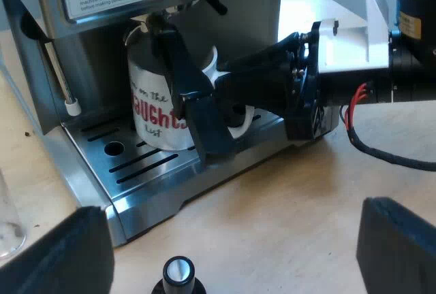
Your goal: Remove mug from coffee machine
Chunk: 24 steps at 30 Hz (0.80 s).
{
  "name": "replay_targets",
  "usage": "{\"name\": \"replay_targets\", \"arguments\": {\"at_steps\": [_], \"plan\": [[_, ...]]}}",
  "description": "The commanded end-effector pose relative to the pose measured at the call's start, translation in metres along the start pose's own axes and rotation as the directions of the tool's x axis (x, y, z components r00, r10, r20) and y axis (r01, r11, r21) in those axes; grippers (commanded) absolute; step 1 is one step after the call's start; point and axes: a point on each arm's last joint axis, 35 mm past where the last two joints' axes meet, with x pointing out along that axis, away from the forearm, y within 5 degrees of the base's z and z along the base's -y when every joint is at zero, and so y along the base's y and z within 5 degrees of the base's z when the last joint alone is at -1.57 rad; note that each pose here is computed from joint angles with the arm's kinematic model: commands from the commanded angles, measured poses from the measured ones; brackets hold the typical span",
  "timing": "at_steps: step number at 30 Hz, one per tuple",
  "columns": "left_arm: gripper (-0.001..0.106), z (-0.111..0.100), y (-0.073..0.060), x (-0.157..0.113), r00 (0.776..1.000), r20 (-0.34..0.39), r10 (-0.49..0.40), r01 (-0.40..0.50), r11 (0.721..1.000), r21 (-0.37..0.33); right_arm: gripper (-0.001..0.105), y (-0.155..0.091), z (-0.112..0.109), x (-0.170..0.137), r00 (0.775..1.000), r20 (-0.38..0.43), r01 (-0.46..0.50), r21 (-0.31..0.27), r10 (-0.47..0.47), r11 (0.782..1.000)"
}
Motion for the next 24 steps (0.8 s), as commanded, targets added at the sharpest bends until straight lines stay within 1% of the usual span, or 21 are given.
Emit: {"name": "replay_targets", "arguments": {"at_steps": [1,2,3,7,9,13,16,19,24], "plan": [[0.079,0.004,-0.002,-0.001,1.000,0.023,-0.016,0.016,1.000,-0.002,0.010,0.007,-0.014,0.008,0.989,-0.078,-0.122,0.036,0.125,0.992],[0.079,0.004,-0.002,-0.001,1.000,0.023,-0.016,0.016,1.000,-0.002,0.009,0.007,-0.014,0.008,0.989,-0.080,-0.124,0.036,0.127,0.992],[0.079,0.004,-0.002,-0.001,1.000,0.023,-0.016,0.016,1.000,-0.002,0.000,0.013,-0.015,0.007,0.984,-0.101,-0.142,0.032,0.145,0.989],[0.079,0.004,-0.002,-0.001,1.000,0.023,-0.016,0.016,1.000,-0.002,0.000,0.020,-0.016,0.007,0.981,-0.112,-0.156,0.023,0.158,0.987],[0.079,0.004,-0.002,-0.001,1.000,0.018,-0.015,0.015,1.000,-0.004,0.000,0.020,-0.014,0.006,0.983,-0.110,-0.145,0.019,0.146,0.989],[0.079,0.004,-0.002,-0.001,1.000,0.017,-0.015,0.015,1.000,-0.004,0.000,0.020,-0.009,0.003,0.985,-0.094,-0.140,0.019,0.142,0.990],[0.079,0.004,-0.002,-0.001,1.000,0.017,-0.015,0.015,1.000,-0.004,0.000,0.017,-0.001,-0.001,0.992,-0.074,-0.106,0.014,0.107,0.994],[0.079,0.004,-0.002,-0.001,1.000,0.017,-0.015,0.015,1.000,-0.004,0.000,0.016,0.005,-0.006,0.993,-0.052,-0.102,0.012,0.103,0.995],[0.079,0.004,-0.002,-0.001,1.000,0.017,-0.015,0.015,1.000,-0.004,0.000,0.015,0.008,-0.012,0.995,-0.041,-0.085,0.011,0.086,0.996]]}}
